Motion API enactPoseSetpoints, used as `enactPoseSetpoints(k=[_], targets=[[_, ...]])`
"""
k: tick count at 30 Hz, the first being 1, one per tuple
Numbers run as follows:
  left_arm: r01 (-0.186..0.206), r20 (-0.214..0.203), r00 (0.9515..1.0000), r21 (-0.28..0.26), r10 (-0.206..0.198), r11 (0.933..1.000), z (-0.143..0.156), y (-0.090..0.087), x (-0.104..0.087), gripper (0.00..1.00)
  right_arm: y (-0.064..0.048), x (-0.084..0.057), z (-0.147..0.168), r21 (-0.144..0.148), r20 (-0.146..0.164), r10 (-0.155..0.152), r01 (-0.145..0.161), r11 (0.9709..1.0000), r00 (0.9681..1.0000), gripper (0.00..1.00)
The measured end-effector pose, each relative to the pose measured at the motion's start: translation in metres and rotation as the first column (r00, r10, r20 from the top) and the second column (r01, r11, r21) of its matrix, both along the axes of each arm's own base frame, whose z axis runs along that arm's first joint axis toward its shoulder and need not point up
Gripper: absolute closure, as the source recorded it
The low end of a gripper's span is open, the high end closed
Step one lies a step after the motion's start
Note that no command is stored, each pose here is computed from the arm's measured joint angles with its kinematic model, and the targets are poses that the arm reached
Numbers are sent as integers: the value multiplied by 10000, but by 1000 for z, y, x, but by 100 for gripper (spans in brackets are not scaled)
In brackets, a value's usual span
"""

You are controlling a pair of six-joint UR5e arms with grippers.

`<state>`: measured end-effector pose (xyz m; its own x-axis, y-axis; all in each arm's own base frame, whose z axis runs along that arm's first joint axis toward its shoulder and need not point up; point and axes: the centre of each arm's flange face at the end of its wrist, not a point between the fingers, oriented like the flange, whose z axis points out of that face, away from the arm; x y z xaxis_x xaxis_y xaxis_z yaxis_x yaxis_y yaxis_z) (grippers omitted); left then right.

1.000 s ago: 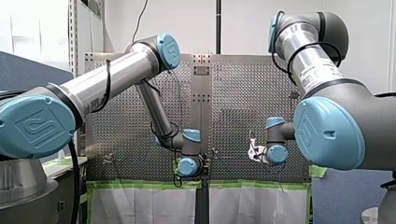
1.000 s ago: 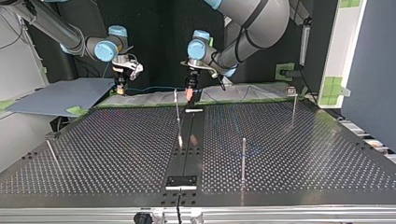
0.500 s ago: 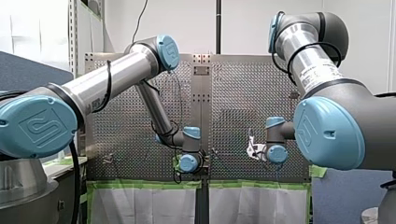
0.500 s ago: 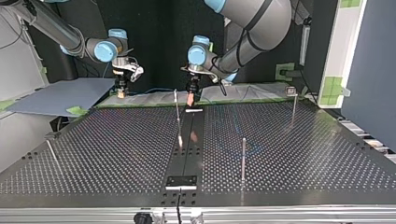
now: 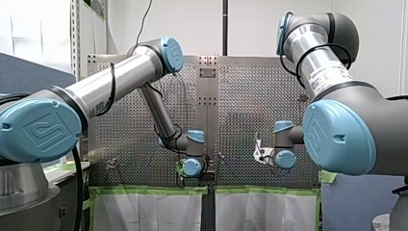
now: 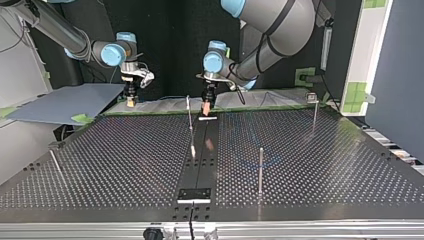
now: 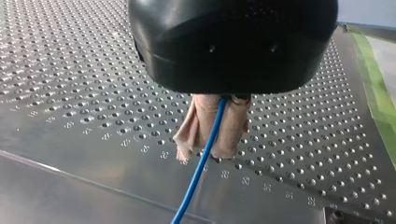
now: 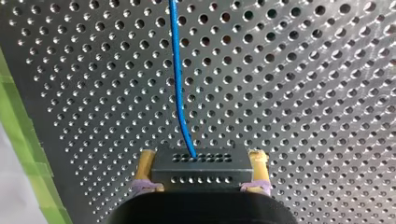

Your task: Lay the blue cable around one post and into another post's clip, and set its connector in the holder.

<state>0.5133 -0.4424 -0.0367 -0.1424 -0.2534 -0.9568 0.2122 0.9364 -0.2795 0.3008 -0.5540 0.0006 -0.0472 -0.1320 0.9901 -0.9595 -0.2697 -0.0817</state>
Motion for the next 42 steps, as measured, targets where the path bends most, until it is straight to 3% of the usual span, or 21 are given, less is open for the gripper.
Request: enactPoseSetpoints(k=[9,16,23,33,42], targets=[[38,-53,10000,25,-38,10000,-1,2,2,100,-2,4,-5,59,-93,110,-110,9999,9999,95],[83,-72,9999,35,-83,10000,-1,1,0,100,-9,8,-27,503,-404,143,-122,9987,9991,95],[52,-50,10000,22,-52,10000,-1,2,2,100,-15,9,-40,877,-526,154,-108,9961,9985,95],[-72,-44,10000,-49,72,10000,5,6,16,100,-20,7,-38,838,-526,86,-41,9965,9986,95],[-119,-70,9999,-59,119,9999,8,7,21,100,-32,7,-31,584,-479,-123,151,9982,9988,95]])
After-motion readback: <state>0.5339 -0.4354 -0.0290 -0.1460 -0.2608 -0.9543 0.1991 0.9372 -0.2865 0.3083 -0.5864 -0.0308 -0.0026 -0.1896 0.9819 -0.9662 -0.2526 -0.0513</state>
